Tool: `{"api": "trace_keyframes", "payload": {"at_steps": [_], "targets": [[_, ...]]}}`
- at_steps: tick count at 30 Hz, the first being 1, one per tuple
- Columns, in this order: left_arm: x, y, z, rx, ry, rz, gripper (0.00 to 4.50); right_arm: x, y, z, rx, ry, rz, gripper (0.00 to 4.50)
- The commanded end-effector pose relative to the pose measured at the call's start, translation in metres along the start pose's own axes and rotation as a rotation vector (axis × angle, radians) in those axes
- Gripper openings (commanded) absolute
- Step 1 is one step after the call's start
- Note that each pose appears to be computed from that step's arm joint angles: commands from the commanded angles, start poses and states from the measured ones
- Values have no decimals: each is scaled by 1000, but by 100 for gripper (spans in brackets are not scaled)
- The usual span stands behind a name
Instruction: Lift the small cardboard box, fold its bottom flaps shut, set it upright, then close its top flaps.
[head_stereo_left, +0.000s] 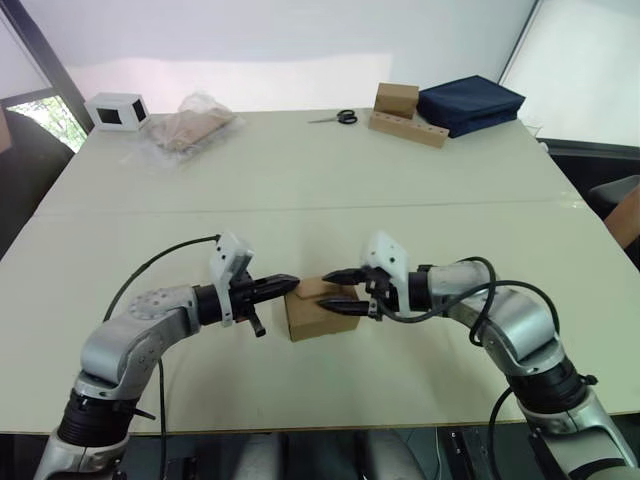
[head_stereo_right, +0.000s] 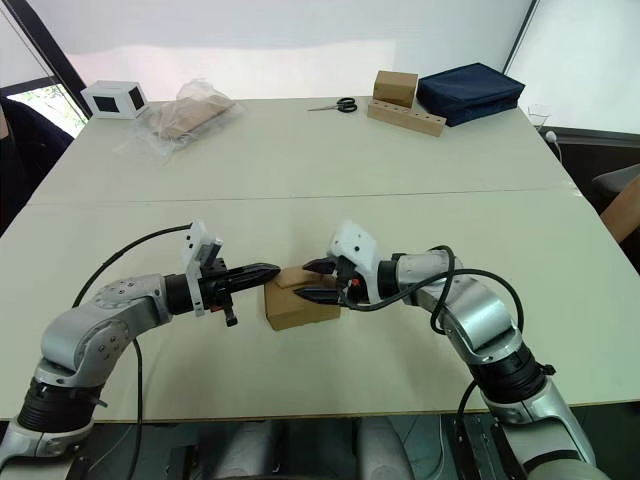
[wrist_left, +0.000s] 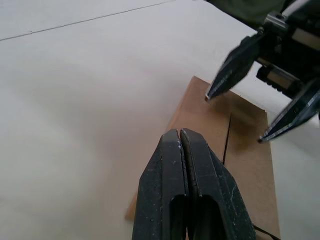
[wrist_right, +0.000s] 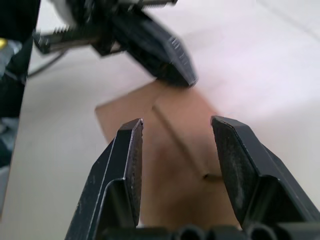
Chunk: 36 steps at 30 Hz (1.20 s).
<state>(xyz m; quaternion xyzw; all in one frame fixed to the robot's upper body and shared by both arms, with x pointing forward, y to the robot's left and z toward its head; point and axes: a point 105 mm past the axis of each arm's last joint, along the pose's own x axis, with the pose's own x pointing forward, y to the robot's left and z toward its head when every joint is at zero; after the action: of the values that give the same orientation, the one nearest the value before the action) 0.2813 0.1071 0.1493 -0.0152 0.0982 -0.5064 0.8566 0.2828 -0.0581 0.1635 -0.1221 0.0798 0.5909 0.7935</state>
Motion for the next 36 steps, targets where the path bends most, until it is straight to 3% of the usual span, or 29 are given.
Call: {"api": "trace_keyframes", "payload": {"at_steps": [1,13,21,36], "targets": [[-4,-12,13,47,-22,-29,0,-6,4,13,-1,-64,6,220],[3,-17,-8,87,40,-33,0,0,5,2,3,-21,-9,220],[6,-15,-30,102,121,-19,0,5,9,-28,-2,119,-19,220],[4,-15,-19,89,80,-5,0,2,3,-29,-2,107,-55,220]]}}
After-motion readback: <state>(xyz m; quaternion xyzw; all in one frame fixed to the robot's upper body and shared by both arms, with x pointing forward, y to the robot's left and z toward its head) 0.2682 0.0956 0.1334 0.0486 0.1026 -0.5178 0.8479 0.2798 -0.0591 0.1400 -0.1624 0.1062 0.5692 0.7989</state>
